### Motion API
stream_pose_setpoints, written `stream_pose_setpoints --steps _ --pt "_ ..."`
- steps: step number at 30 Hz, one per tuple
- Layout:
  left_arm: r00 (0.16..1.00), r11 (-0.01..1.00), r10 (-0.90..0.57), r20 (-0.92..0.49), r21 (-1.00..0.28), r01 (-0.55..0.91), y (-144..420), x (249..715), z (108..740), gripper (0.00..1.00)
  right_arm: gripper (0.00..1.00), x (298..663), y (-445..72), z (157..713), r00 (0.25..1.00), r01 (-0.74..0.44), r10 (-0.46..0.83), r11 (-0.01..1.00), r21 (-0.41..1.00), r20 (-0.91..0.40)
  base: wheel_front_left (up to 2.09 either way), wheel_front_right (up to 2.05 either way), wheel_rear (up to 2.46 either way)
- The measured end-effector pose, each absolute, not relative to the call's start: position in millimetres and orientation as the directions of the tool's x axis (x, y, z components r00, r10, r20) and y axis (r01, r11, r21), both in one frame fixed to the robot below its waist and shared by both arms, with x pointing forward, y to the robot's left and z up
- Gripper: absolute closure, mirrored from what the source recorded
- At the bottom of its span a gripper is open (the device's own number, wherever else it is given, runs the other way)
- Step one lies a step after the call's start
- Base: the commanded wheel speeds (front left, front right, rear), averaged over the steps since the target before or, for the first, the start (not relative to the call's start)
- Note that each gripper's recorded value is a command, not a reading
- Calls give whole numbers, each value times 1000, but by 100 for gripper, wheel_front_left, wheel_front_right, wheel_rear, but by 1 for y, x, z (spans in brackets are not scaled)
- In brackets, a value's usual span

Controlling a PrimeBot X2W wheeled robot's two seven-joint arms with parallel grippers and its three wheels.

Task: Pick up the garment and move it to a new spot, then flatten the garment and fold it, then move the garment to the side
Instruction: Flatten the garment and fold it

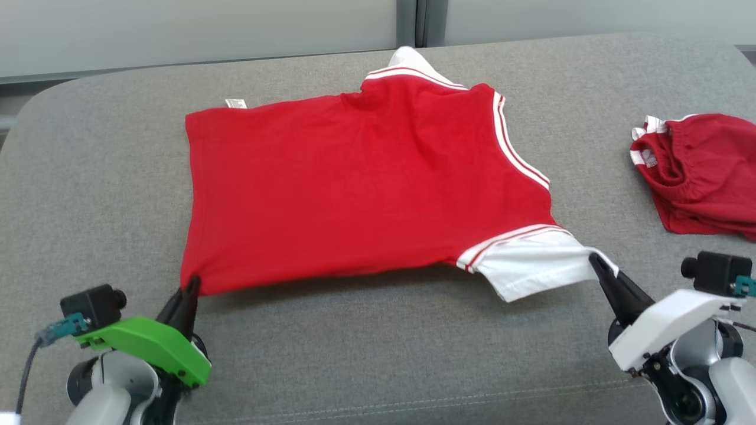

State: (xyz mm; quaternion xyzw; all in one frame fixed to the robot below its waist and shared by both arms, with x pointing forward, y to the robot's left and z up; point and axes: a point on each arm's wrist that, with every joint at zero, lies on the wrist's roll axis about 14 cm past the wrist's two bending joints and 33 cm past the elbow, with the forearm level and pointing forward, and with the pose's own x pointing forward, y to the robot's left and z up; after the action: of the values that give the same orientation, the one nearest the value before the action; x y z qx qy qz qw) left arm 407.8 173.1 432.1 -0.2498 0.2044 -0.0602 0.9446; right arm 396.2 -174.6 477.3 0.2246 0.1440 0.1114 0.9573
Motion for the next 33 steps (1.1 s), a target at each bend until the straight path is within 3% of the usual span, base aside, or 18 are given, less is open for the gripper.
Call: stream_pose_setpoints --steps 8,16,33 --pt "885 880 -198 -422 -474 -29 172 361 416 100 100 353 -180 460 915 -60 245 869 492 -321 0 0 0" --pt "858 881 -199 -474 -469 -55 174 343 406 100 100 336 -180 456 896 -18 236 866 500 -376 0 0 0" --pt "783 871 -217 -582 -478 -113 173 327 389 100 100 331 -170 442 857 1 259 864 503 -446 0 0 0"
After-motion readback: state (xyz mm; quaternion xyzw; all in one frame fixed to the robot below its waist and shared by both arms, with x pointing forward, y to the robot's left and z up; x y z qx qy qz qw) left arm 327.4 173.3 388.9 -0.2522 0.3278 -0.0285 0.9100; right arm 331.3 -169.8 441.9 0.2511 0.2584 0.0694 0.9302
